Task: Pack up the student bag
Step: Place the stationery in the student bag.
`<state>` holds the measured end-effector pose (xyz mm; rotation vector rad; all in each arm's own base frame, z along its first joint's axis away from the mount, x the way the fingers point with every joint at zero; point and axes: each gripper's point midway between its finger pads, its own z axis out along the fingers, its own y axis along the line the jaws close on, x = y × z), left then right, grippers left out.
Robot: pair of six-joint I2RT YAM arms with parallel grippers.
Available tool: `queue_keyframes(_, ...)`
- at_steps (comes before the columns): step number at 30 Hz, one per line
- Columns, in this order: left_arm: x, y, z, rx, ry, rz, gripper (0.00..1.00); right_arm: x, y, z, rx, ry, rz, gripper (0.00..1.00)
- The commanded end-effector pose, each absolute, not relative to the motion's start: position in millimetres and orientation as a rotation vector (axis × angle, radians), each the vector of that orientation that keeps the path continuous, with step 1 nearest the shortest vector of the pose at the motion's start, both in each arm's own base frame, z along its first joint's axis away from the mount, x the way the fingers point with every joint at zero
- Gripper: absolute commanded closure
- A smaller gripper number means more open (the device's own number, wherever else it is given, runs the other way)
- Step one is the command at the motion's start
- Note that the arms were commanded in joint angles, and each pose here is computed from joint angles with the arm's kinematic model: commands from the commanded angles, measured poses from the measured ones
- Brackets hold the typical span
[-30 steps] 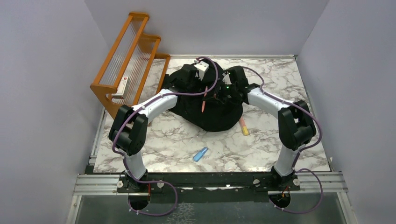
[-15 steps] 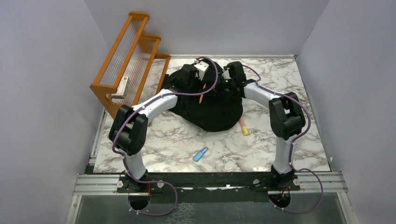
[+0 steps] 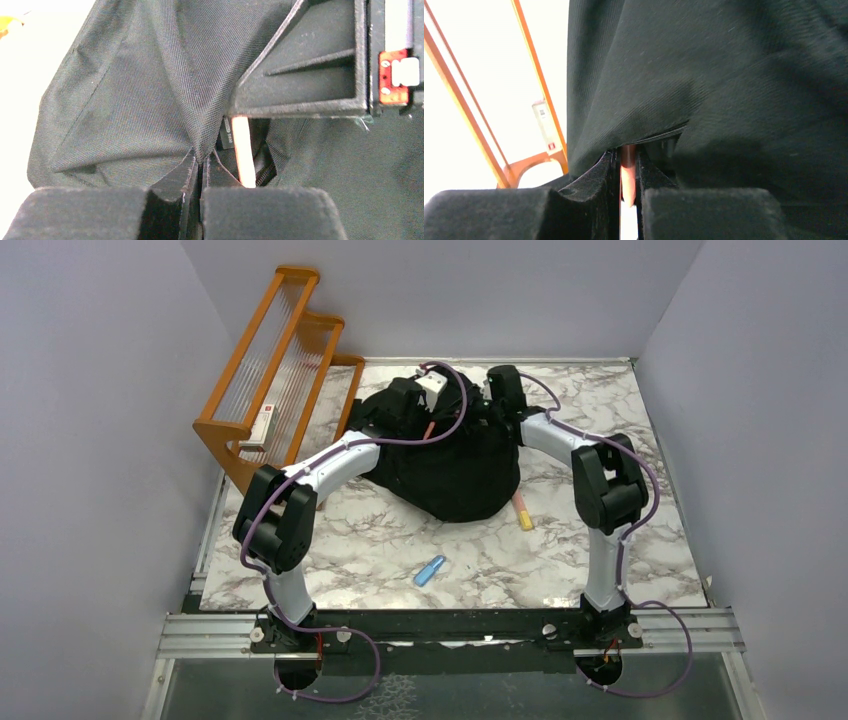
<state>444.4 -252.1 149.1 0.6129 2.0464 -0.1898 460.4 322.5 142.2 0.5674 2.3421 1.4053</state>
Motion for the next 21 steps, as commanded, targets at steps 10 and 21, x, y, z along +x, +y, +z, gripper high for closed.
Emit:
queue_keyframes(10,443,-252,178,0.583,1.987,-0.213,1.00,522,310,150,0.819,2.115,1.286,0.86)
queue_keyframes(21,444,-252,175,0.587,1.994,-0.218,1.00,511,306,155,0.660,2.136,1.179,0.62)
